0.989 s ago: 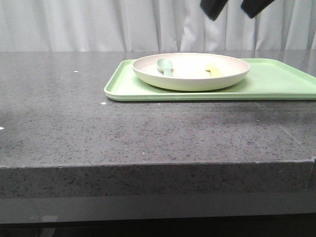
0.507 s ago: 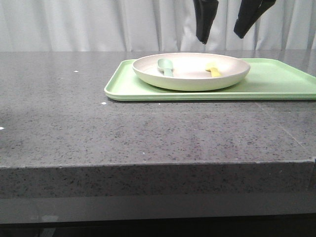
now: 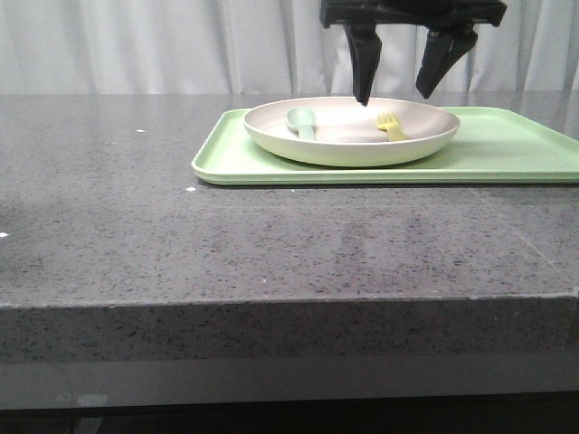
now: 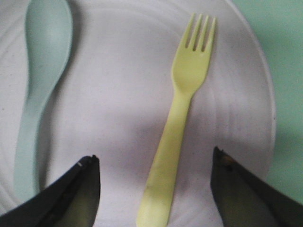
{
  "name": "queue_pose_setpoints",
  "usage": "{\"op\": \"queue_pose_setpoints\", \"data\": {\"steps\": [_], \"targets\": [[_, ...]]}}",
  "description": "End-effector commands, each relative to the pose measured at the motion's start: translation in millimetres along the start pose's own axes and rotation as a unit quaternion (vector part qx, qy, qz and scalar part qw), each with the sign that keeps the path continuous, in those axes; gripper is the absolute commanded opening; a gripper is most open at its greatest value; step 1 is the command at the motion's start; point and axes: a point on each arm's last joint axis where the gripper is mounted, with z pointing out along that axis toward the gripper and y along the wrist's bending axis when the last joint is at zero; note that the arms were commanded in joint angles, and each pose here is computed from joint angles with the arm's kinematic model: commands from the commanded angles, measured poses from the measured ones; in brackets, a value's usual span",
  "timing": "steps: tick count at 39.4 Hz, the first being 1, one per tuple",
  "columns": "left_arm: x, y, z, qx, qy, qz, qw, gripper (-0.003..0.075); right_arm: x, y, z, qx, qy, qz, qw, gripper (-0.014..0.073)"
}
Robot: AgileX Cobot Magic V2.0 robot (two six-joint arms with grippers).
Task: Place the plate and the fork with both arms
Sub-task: 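Move the right gripper over the plate above the yellow fork, then lower the right gripper and grasp the yellow fork's handle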
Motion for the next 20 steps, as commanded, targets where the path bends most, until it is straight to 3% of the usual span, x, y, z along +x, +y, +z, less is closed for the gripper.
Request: {"op": "queue_pose_setpoints", "data": {"steps": [1, 7, 20], "targets": [[-11.2, -0.4, -11.0, -0.004, -0.050, -0.002, 0.999, 0.0412, -13.0, -7.1, -30.6, -0.011, -0.062, 0.017, 0.998, 0.0456], [-11.2, -0.4, -11.0, -0.004, -0.050, -0.002, 0.999, 0.0412, -15.2, -6.7, -23.7, -0.014, -0.067, 0.018, 0.997, 0.0391], [-11.2, -0.4, -11.0, -0.004, -0.050, -0.002, 0.999, 0.0412, -20.5, -4.6, -9.0, -0.019, -0.085, 0.017, 0.996, 0.0391]]}}
